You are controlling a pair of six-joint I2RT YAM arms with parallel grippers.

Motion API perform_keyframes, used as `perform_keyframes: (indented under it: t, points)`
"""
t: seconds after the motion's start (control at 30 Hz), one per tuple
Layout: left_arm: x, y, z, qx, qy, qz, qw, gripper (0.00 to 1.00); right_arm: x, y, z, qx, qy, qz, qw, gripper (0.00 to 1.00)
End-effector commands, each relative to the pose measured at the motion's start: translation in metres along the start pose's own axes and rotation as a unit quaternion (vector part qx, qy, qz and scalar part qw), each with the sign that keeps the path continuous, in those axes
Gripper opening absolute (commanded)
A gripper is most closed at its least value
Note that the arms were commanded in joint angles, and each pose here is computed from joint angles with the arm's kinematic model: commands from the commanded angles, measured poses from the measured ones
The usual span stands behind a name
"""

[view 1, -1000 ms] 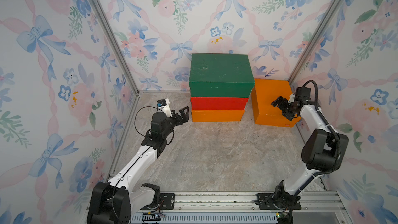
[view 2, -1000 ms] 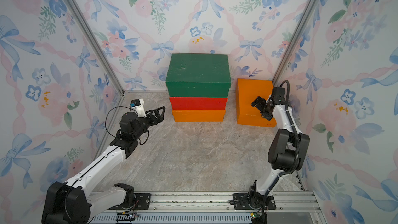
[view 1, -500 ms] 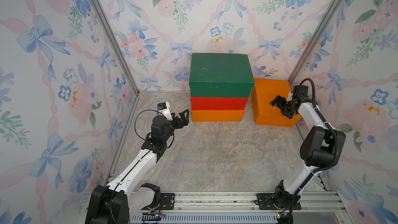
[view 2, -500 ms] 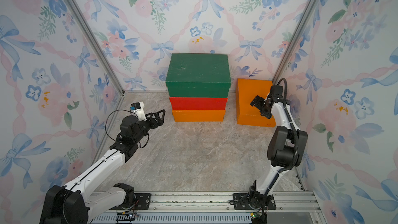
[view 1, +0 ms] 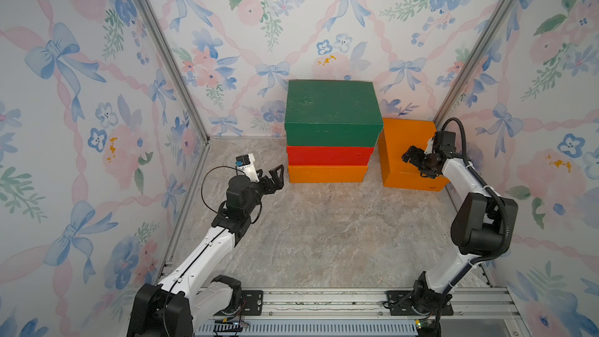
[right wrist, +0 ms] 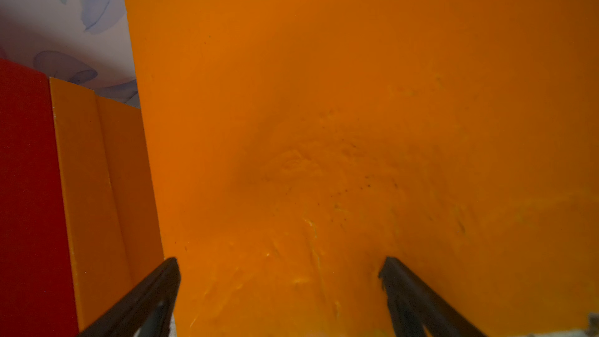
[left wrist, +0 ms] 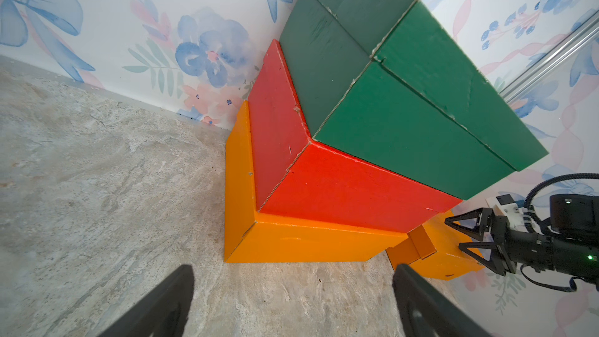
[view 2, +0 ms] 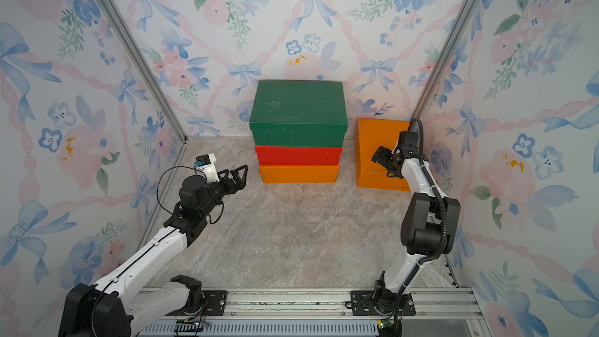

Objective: Stack the shoeboxes
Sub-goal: Move the shoebox to the center of the board.

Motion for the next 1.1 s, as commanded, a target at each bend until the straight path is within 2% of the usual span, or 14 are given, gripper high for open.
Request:
perform_keyframes:
  t: [0.0,0.33,1.07]
  points:
    - [0.000,-0.001,-0.003,0.007,-0.009,0.012,1.000,0.98,0.057,-0.004,0.018,0.012,0.115,0.014,0.993,0.97]
    - [-0.001,-0.002,-0.008,0.010,-0.013,0.012,1.000,0.98,0.082,0.006,0.016,0.012,0.136,-0.012,0.991,0.97]
    - [-0.001,-0.002,-0.014,0.013,-0.018,0.016,1.000,0.98,0.102,0.012,0.009,0.002,0.151,-0.028,0.988,0.98]
Point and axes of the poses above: each gripper's point midway between its finger pads, its own z axis out along the fingers, its own y axis along the line the jaws close on, x = y × z, the point moved 8 cm from there along -z, back along the fingers, and after that the axes turned 11 degrees about -z, right-handed, at the moved point
